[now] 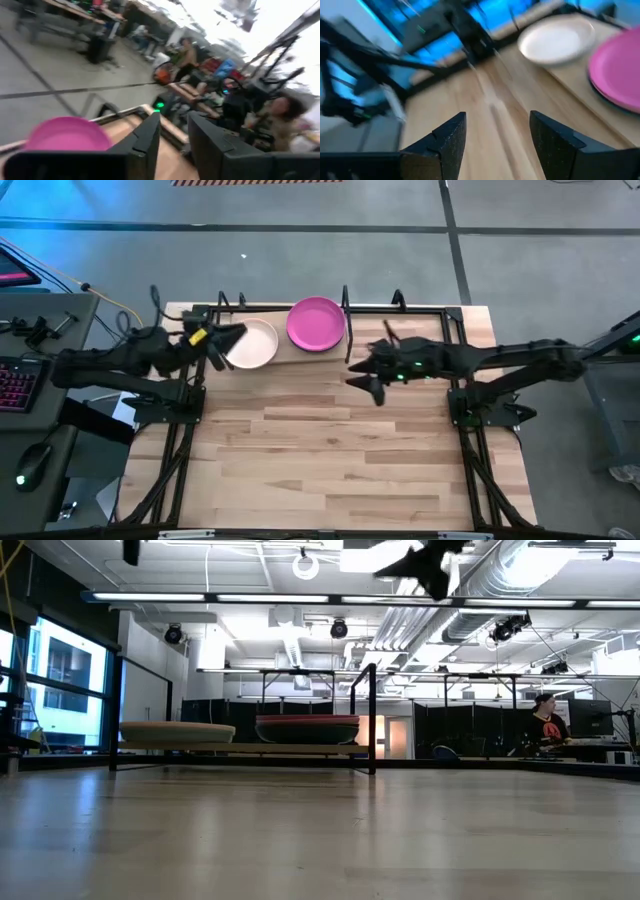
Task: Place and stack plates onto a shelf
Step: Return to Home Position
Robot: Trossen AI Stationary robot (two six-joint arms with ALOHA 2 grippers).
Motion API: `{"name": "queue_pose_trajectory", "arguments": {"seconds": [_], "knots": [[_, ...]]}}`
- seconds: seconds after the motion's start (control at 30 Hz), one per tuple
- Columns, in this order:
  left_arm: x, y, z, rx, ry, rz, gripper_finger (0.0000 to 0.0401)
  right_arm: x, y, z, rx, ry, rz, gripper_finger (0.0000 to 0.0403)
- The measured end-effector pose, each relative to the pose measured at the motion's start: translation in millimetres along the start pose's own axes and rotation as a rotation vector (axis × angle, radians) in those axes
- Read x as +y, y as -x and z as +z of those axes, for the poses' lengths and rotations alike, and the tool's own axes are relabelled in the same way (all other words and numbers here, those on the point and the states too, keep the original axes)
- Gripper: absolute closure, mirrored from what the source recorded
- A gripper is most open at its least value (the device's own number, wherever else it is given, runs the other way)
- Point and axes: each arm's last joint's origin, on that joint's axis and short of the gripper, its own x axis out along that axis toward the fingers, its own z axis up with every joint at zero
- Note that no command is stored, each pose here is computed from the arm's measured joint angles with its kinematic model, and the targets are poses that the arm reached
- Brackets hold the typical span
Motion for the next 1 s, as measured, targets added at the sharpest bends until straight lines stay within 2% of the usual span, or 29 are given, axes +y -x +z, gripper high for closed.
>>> {"name": "queue_pose_trajectory", "arguments": {"seconds": [0.1, 0.2, 0.37, 0.73, 0.83, 1.0], "knots": [[-6.0, -13.4, -18.8, -0.041, 0.037, -0.082, 0.0350, 5.2, 18.7, -0.6, -0.087, 0.009, 0.069, 0.0203], [-1.7, -22.5, -48.7, -0.104, 0.079, -0.152, 0.0392, 8.3, 33.6, 0.1, -0.118, 0.052, 0.094, 0.0203], [19.4, -22.0, -87.4, -0.174, 0.181, -0.198, 0.0399, 8.5, 48.2, 0.2, -0.114, 0.102, 0.093, 0.0203], [45.7, -6.9, -102.7, -0.185, 0.075, -0.252, 0.0401, 9.8, 51.5, 3.7, -0.138, -0.110, 0.123, 0.0203], [58.3, -1.7, -112.3, -0.198, 0.074, -0.256, 0.0401, 11.6, 52.3, 7.1, -0.169, -0.153, 0.147, 0.0203], [74.9, 8.8, -129.2, -0.205, 0.135, -0.298, 0.0401, 13.5, 55.1, 10.8, -0.203, -0.178, 0.173, 0.0203]]}}
